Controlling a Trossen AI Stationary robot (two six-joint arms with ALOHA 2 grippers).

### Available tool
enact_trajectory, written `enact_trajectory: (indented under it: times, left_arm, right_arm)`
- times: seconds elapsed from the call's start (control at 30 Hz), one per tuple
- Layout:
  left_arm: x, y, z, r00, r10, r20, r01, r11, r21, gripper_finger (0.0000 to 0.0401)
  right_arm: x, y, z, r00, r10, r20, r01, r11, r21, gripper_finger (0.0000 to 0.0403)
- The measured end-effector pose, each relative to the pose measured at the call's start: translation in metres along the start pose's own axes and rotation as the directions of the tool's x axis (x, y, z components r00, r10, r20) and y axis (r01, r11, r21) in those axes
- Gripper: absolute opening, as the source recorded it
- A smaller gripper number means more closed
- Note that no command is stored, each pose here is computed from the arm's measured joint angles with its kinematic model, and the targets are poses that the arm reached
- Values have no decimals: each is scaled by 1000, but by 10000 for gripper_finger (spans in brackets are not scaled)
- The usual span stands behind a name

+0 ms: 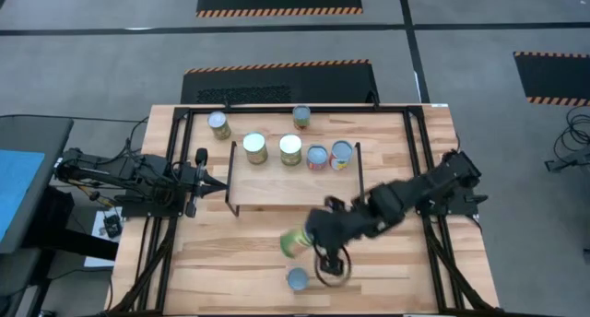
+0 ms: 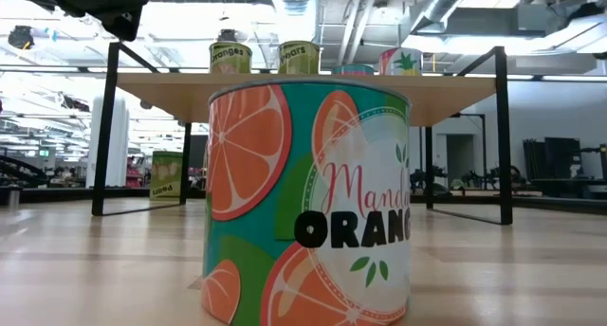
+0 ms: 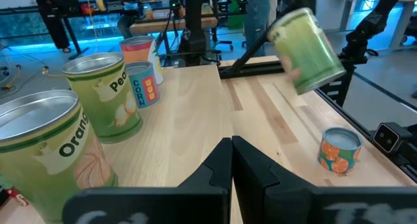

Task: Pick and place cans onto a shelf
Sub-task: Put the canned orange on the shelf

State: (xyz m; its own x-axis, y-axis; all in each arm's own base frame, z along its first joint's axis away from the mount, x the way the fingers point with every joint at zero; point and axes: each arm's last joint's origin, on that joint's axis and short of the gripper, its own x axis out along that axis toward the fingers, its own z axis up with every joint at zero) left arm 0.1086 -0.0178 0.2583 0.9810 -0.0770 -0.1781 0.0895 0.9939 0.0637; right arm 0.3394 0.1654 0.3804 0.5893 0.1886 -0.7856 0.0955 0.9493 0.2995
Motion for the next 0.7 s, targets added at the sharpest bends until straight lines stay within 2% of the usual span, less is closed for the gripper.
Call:
enact_trajectory:
  times: [0.23, 0.37, 0.47, 0.7]
  left_arm:
    - [0, 0, 0, 1000, 0, -1, 0, 1000, 1, 0]
    - [0, 0, 0, 1000, 0, -1, 0, 1000, 1, 0]
    - [0, 0, 0, 1000, 0, -1, 0, 1000, 0, 0]
    - [0, 0, -1, 1000, -1, -6, 1, 1000, 1, 0]
  right_arm:
    - [-9, -32, 37, 993, 23, 116, -7, 990, -138, 7]
    - [-13, -39, 49, 983, 34, 179, 4, 978, -209, 7]
    - [1, -35, 54, 979, 69, 190, -15, 963, -271, 7]
    - [72, -27, 38, 1000, 30, -1, -29, 948, -318, 7]
